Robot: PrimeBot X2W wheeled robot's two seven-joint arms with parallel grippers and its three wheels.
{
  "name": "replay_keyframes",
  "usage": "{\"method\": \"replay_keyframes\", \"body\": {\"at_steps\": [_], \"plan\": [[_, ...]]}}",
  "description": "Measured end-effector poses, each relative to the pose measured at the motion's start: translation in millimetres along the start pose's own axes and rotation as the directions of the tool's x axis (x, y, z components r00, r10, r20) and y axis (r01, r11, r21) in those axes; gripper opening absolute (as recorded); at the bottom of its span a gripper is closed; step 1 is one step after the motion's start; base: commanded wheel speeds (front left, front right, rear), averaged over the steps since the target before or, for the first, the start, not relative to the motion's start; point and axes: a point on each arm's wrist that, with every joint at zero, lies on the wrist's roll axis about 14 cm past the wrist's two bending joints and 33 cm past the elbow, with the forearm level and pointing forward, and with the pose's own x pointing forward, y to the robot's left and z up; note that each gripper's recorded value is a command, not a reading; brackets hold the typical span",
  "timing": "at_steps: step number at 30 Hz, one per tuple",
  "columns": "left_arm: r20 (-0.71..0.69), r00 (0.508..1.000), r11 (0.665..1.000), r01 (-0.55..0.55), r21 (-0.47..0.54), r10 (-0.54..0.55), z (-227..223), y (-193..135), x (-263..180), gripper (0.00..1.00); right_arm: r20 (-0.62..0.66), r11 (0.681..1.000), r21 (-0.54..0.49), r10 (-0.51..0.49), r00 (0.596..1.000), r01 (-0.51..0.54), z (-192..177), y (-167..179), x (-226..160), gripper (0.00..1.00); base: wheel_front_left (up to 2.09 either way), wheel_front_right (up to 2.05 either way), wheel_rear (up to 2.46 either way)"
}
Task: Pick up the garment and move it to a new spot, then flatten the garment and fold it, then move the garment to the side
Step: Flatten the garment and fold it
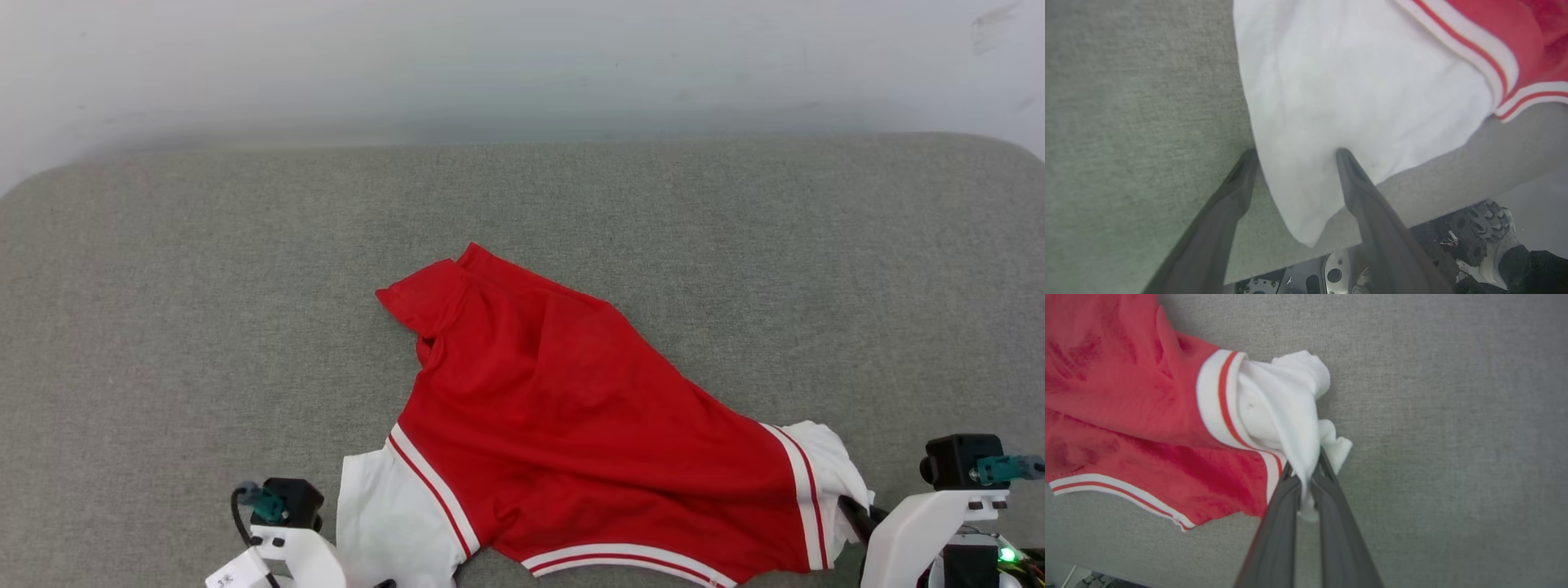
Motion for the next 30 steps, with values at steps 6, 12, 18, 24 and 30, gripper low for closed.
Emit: {"method": "replay_keyframes", "body": {"at_steps": [6, 12, 18, 24, 30], "plan": [[-0.067, 0.998, 0.997, 0.022, 0.070, -0.018, -5.9, -6.9, 13.2, 0.36, 0.000, 1.000, 0.001, 0.004, 1.000, -0.004, 3.2, 1.9, 7.1, 0.00, 0.00, 0.00, 0.00], [0.019, 1.000, 0.996, 0.008, 0.090, -0.010, 8.0, -8.4, 13.5, 0.00, 0.006, 1.000, -0.002, 0.004, 1.000, -0.004, 5.2, 2.6, 7.5, 0.00, 0.00, 0.00, 0.00], [0.239, 0.970, 0.990, -0.069, 0.123, 0.038, 54.1, 0.2, -8.8, 0.00, 0.046, 1.000, -0.005, 0.006, 0.999, -0.006, 16.4, 2.6, 4.1, 0.00, 0.00, 0.00, 0.00], [0.475, 0.878, 0.979, -0.144, 0.143, 0.060, 117.4, 4.8, -44.3, 0.00, 0.141, 0.999, -0.053, 0.010, 0.990, -0.003, 51.8, 3.3, -0.1, 0.00, 0.00, 0.00, 0.00], [0.681, 0.732, 0.979, -0.159, 0.125, 0.032, 198.4, -0.6, -80.2, 0.00, 0.246, 0.994, -0.110, 0.034, 0.969, -0.007, 106.2, 7.8, -0.7, 0.00, 0.00, 0.00, 0.00]]}}
